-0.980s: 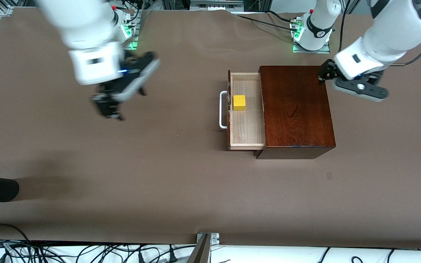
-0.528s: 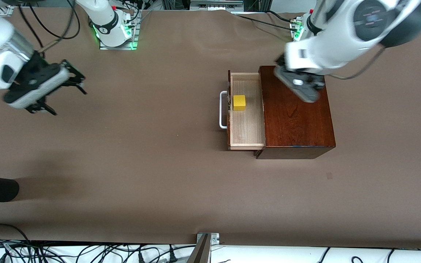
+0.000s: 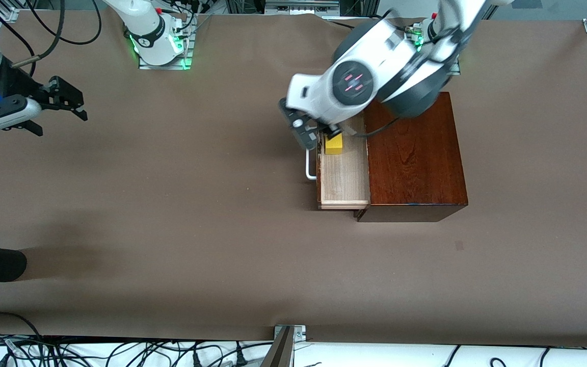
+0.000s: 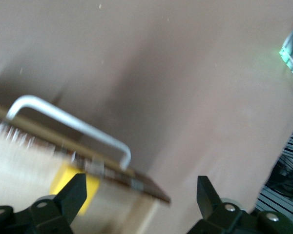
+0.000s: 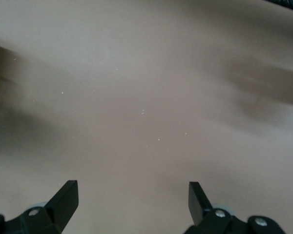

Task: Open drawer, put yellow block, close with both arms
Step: 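Withdraw the right gripper while the left gripper moves to the drawer front, then push the drawer shut into the box with the left gripper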

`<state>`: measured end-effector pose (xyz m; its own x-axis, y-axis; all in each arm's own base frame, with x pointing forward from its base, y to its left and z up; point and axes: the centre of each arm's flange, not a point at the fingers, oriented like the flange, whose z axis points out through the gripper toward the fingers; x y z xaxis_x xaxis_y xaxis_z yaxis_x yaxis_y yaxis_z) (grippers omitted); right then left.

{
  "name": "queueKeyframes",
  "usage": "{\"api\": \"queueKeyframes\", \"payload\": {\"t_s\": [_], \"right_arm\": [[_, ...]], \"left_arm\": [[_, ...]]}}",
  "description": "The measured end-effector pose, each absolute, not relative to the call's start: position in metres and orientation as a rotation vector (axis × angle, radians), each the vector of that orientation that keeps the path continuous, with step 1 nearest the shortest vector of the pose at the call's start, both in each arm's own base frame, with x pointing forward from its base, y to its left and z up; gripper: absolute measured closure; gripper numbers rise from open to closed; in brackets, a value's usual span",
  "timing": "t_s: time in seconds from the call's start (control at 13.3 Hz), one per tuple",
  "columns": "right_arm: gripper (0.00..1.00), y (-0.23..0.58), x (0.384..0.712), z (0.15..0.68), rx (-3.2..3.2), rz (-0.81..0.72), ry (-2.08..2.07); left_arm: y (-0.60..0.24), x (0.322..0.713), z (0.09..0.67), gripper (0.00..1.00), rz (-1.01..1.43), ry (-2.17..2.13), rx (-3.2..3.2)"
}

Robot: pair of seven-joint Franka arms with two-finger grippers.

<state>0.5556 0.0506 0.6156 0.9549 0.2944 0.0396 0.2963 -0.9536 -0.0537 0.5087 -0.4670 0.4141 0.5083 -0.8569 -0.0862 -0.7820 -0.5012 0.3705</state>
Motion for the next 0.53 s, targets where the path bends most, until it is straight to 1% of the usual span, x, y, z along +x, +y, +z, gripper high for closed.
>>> {"api": "queueKeyframes", "payload": {"t_s": [0.23,0.53], "right_arm": [[0.0,0.049,0.556,0.612,-3.067,-0.034,-0.367],[0.0,0.055,0.556,0.607,-3.157,-0.003,-0.265]], "left_arm": [[-0.52,0.489,0.366,0.0,-0.241,-1.72,2.375],[-0.551,0.463,0.33,0.0,-0.217,-2.154,2.192]]}}
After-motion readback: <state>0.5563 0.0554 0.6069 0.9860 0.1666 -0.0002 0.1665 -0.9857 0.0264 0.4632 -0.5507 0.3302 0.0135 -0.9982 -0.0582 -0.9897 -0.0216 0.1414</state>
